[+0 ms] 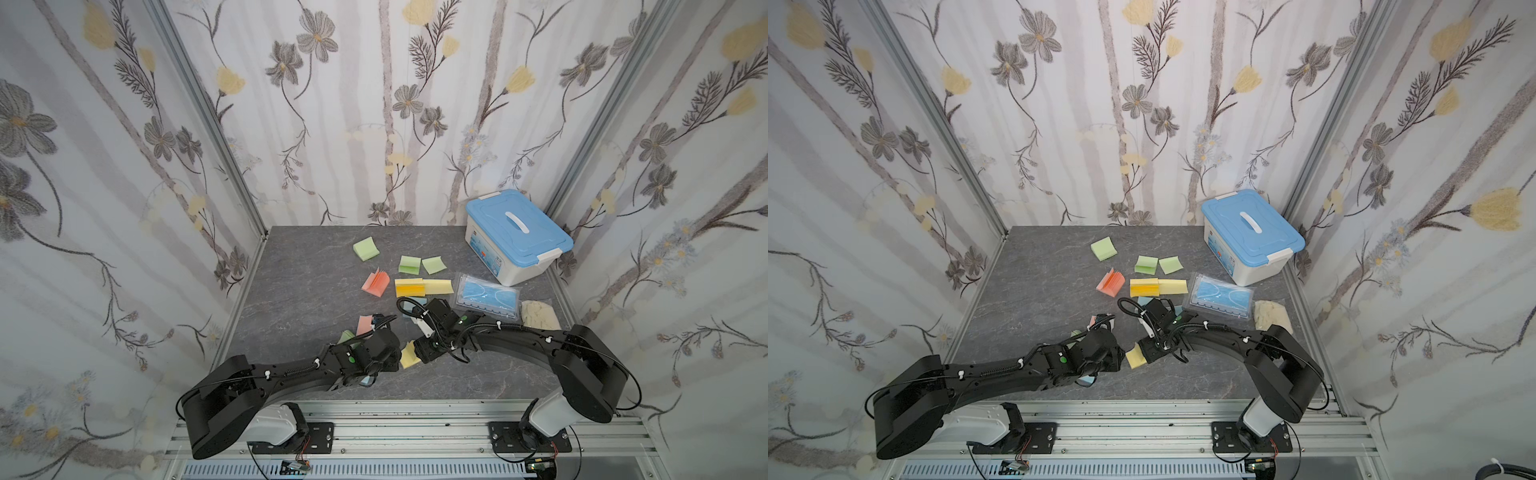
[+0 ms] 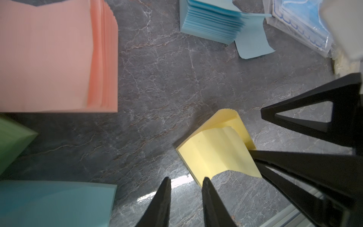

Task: Tear off pages from different memo pads
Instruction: Pick up the memo pad from the center of the board.

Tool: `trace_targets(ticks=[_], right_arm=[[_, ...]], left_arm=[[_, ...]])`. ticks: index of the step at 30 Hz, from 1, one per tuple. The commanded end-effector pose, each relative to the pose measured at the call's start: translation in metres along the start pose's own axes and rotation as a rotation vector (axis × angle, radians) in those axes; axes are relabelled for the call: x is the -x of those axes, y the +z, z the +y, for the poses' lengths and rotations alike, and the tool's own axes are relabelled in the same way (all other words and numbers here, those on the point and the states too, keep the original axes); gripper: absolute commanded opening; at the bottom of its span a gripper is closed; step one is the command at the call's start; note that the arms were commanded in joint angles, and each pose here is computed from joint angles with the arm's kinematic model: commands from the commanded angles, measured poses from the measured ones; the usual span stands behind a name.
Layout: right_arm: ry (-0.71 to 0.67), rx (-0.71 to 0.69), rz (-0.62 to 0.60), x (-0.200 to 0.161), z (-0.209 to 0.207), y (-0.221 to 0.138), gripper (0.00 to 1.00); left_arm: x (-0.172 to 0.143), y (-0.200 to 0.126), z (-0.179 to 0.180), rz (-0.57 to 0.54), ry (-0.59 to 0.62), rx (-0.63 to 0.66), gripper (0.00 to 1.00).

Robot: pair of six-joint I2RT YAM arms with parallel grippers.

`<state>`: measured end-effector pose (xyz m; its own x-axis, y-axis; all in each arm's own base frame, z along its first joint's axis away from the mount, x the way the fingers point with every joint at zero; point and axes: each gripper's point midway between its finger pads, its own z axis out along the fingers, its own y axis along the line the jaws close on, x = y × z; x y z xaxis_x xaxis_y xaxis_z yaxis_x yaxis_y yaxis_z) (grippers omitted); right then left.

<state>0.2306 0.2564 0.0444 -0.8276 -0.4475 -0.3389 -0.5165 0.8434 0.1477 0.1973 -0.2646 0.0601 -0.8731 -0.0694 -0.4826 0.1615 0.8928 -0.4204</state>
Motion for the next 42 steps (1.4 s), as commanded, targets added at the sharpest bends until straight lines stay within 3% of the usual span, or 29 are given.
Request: trace_targets(ticks=[1, 8, 13, 16, 20, 24, 30, 42], right_arm=[[-0.026, -0.026, 0.006, 0.006, -0.001, 0.003, 0.67], [-0.037, -0.058, 0.053, -0.001, -0.007, 0.016, 0.68], [-0.034, -0.073, 0.068, -0.001, -0.010, 0.022, 0.68], [-0.031, -0.073, 0.080, -0.003, -0.010, 0.025, 0.68], [-0.028, -0.072, 0.097, -0.009, -0.011, 0.026, 0.68], [-0.032, -0.073, 0.115, -0.017, -0.013, 0.025, 0.68], [-0.048, -0.065, 0.131, -0.020, -0.013, 0.027, 0.68], [-0.109, -0.044, 0.119, -0.001, -0.007, 0.026, 0.68]], left_arm=[[0.001, -0.002, -0.001, -0.013, -0.025, -0.017, 0.31], [-0.024, 0.006, -0.011, 0.051, -0.144, -0.150, 0.26], [-0.042, 0.021, -0.042, 0.114, -0.147, -0.222, 0.16], [-0.052, 0.034, -0.053, 0.136, -0.153, -0.224, 0.08], [-0.058, 0.049, -0.037, 0.124, -0.180, -0.149, 0.04], [-0.049, 0.046, -0.009, 0.056, -0.160, -0.023, 0.04], [-0.027, 0.035, 0.015, -0.012, -0.121, 0.070, 0.06], [-0.002, 0.058, 0.005, -0.040, -0.139, 0.020, 0.08]])
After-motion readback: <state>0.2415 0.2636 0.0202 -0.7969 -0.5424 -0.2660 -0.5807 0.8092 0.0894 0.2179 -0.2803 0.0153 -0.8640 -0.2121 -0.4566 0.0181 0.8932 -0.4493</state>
